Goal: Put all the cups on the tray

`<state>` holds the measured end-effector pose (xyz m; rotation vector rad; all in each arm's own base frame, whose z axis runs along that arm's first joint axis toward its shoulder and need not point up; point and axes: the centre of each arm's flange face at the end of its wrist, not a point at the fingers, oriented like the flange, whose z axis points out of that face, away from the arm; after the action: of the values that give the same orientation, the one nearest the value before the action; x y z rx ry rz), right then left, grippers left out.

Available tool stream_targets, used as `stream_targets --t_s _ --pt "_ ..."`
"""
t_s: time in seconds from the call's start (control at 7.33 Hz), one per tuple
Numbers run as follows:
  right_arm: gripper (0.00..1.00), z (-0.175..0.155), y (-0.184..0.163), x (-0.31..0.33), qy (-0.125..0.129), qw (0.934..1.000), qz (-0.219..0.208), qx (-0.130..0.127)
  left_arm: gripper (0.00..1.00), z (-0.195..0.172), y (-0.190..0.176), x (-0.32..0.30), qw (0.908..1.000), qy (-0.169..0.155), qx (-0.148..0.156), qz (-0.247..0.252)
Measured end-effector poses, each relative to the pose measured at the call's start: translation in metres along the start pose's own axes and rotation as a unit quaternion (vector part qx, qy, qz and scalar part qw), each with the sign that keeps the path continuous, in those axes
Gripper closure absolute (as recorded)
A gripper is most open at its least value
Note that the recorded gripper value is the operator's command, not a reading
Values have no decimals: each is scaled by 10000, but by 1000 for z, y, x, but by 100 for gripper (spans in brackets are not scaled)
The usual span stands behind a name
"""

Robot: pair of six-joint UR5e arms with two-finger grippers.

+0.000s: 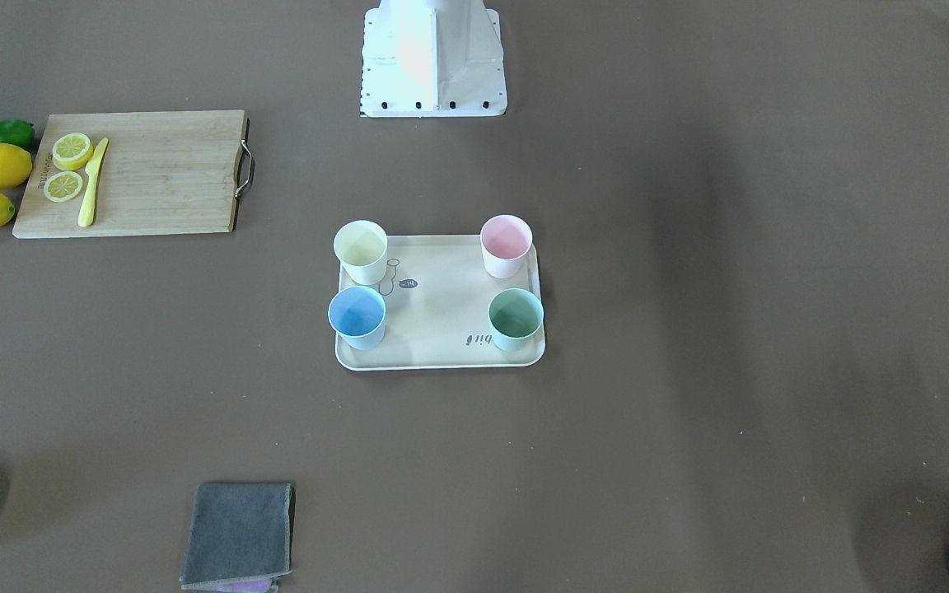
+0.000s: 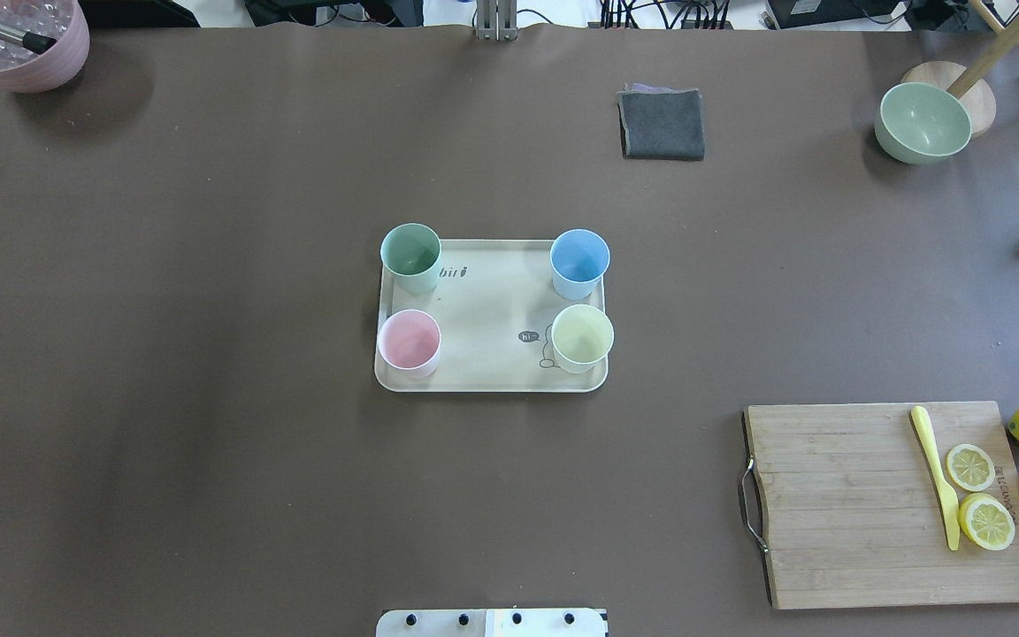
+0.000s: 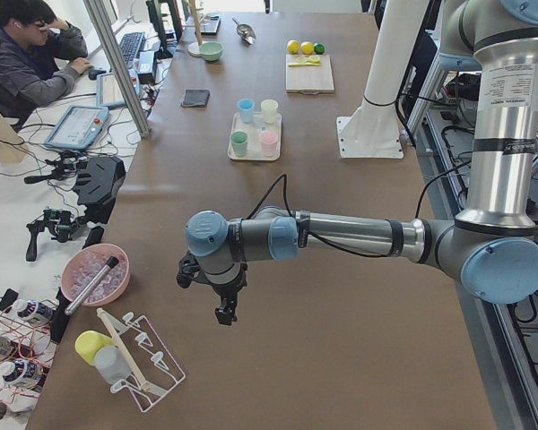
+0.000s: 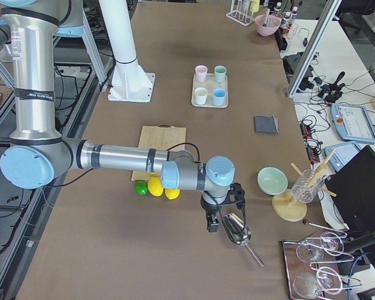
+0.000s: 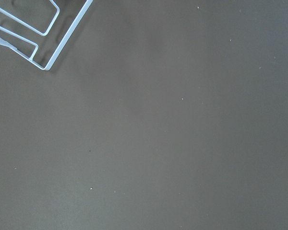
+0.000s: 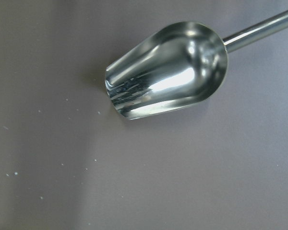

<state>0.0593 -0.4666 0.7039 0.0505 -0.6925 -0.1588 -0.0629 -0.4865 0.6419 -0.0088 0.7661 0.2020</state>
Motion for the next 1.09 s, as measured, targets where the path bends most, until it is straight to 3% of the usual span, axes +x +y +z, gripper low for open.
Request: stream_targets --t_s 0.27,0.68,1.09 --pt "0 4 19 11 -111 9998 4 185 2 0 1 0 10000 1 0 -4" --pt "0 -32 17 -22 -64 9998 176 -87 2 2 3 -2 10000 5 -17 -26" --pt "0 -40 21 -29 22 9996 213 -167 2 12 16 -9 9999 65 -94 -128"
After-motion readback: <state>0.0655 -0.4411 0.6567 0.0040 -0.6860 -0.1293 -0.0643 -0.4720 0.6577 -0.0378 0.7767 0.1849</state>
